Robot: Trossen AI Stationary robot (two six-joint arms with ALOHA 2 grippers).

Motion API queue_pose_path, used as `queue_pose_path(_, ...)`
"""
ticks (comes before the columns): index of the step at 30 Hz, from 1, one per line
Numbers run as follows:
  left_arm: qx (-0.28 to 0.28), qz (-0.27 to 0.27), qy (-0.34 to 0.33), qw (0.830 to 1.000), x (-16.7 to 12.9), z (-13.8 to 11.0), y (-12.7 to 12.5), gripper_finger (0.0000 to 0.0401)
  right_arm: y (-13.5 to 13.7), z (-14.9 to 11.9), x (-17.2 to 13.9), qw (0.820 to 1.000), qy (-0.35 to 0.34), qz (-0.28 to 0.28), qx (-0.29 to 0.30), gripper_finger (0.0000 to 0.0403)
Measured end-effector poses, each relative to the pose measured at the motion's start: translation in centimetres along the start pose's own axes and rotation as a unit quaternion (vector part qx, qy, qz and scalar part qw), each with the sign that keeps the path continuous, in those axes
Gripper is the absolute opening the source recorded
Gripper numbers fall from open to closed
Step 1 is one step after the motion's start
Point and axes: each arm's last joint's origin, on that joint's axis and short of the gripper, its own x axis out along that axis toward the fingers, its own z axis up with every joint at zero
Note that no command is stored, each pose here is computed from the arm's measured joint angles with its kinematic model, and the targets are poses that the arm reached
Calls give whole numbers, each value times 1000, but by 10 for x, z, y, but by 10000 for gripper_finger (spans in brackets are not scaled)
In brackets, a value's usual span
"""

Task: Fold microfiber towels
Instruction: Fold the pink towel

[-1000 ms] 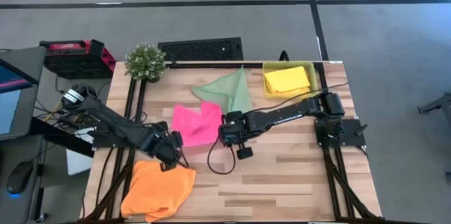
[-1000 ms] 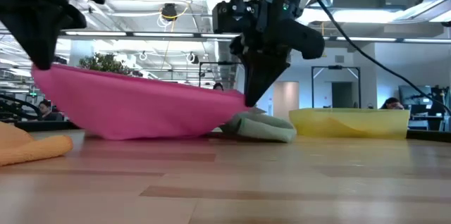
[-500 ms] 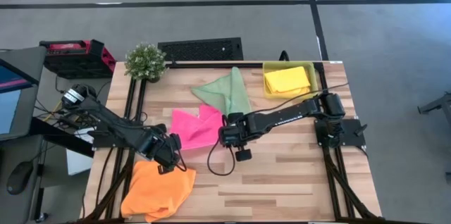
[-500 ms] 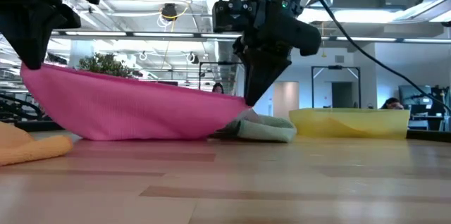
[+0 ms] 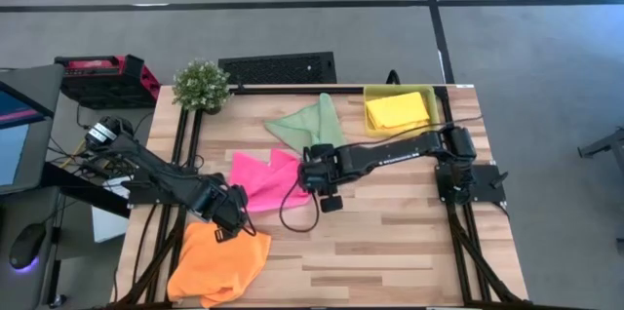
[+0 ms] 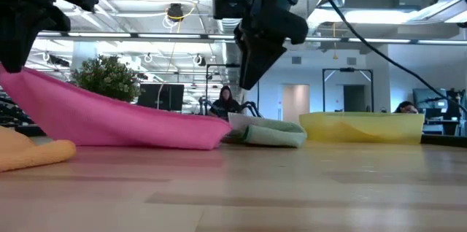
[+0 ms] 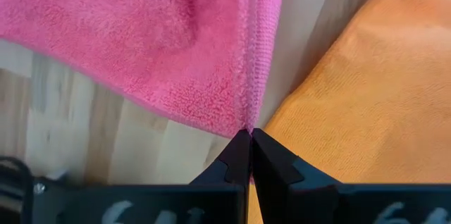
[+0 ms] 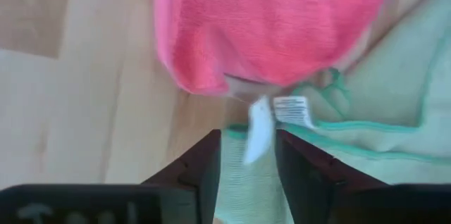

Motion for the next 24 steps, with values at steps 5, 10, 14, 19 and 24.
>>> queue_pose_path(5, -10, 5, 4, 1000, 0, -1, 1, 0, -17, 0, 4, 1000, -15, -7, 11, 167)
queue_pose_path(10, -16, 10, 16, 1000, 0, -2, 2, 0, -45, -14, 24, 998, -17, -23, 53, 162)
queue_pose_path(14, -18, 14, 19, 1000, 0, -3, 3, 0, -55, -24, 37, 997, -22, -25, 68, 156)
queue_pose_path(19, -19, 14, 19, 1000, 0, -3, 3, 0, -53, -33, 54, 997, -38, -22, 63, 150)
queue_pose_path(24, -21, 14, 19, 999, 0, -3, 4, 0, -55, -39, 61, 996, -42, -26, 68, 146)
